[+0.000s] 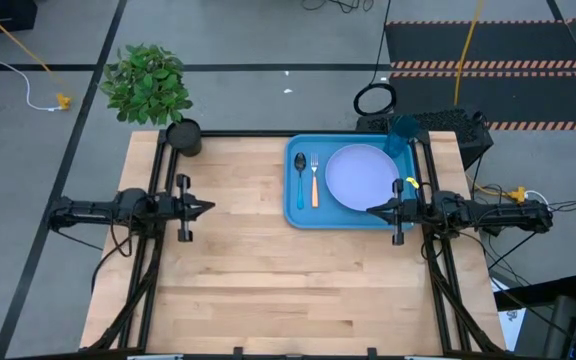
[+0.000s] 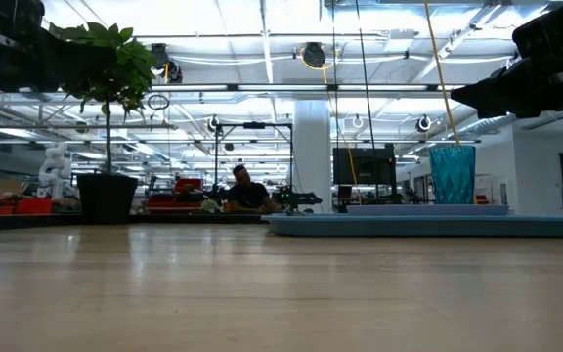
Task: Pick and place plate/cup/fork/spoon on tray
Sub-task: Return to Home Position
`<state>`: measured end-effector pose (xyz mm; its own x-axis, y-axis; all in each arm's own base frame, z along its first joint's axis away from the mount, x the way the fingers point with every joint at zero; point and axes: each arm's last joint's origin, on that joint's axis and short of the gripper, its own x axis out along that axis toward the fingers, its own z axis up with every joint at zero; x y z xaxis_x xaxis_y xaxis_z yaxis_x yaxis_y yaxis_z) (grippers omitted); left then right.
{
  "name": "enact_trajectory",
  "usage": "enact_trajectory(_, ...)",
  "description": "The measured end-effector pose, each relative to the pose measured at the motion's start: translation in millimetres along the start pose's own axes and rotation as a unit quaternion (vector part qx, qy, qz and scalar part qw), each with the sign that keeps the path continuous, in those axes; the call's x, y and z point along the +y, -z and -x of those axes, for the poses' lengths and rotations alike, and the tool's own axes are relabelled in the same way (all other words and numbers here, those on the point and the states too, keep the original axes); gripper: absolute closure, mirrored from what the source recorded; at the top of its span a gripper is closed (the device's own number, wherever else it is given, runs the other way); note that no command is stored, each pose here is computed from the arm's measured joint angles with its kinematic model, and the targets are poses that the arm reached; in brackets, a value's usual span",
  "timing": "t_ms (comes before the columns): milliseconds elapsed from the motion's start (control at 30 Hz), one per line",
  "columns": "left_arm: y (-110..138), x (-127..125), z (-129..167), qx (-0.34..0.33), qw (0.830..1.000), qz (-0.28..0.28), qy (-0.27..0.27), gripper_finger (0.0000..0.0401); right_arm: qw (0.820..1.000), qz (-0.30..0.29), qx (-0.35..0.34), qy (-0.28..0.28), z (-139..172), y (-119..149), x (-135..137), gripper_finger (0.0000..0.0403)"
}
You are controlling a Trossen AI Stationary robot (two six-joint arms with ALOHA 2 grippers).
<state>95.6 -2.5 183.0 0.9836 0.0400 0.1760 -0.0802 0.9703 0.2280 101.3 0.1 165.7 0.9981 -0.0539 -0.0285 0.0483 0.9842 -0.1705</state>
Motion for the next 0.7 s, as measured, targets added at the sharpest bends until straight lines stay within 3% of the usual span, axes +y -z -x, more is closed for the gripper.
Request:
enact_trajectory(267, 10.4, -2.8, 0.6, 0.051, 0.998, 0.029, 0.029, 0.0397, 1.0, 0.0, 0.0, 0.0, -0.1, 0.1, 0.1, 0.0403)
enact_trajectory(433, 13.6, -4.5, 1.1, 0.071, 0.995, 0.047, 0.047, 0.0383, 1.0, 0.0, 0.001, 0.0, -0.1, 0.1, 0.0, 0.0403)
enact_trajectory(700, 14.0, -4.6, 1.0, 0.072, 0.996, 0.017, 0.049, 0.0395, 1.0, 0.0, 0.001, 0.0, -0.1, 0.1, 0.0, 0.0403)
